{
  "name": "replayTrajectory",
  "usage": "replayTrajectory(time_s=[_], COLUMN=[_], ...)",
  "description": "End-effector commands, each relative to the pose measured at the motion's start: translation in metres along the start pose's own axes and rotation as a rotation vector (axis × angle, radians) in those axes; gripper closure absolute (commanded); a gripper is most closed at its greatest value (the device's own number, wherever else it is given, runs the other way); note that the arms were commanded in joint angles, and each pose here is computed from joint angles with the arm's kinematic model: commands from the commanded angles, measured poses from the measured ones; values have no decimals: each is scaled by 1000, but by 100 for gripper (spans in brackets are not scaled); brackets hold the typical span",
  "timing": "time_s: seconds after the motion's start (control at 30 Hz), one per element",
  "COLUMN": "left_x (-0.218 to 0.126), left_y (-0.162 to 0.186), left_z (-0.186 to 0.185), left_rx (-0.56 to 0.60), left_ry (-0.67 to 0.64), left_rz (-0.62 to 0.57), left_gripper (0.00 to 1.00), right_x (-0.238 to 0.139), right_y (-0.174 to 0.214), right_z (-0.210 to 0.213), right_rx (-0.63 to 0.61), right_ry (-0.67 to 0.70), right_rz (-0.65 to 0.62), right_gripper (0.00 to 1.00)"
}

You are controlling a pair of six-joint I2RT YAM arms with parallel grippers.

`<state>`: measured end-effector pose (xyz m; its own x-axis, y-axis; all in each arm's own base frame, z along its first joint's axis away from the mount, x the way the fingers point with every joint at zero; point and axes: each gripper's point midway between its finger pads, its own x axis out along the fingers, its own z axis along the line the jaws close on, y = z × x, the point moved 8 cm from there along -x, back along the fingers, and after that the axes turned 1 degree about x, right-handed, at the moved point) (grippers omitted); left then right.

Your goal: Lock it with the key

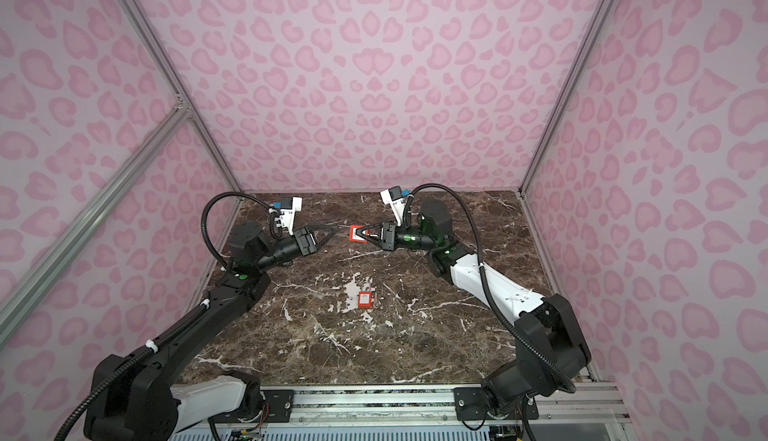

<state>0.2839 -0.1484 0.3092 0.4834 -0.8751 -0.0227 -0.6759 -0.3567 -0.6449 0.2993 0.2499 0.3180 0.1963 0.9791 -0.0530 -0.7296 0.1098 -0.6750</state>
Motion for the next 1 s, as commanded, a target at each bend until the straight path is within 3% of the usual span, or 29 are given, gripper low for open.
replayTrajectory(time_s=[0.0,0.5,0.97], left_x=[-2,-2,-7], left_y=[-4,-3,0], left_z=[-8,-10,-23], left_rx=[38,33,80], left_ry=[41,49,109], left_rz=[-13,-8,24], left_gripper=[68,94,95], right_x=[-2,-4,0], right_y=[-6,-4,-11], right_z=[5,5,11], right_rx=[-31,-26,24], right_ry=[-38,-56,-161], right_rz=[-20,-14,-45], right_gripper=[100,100,100])
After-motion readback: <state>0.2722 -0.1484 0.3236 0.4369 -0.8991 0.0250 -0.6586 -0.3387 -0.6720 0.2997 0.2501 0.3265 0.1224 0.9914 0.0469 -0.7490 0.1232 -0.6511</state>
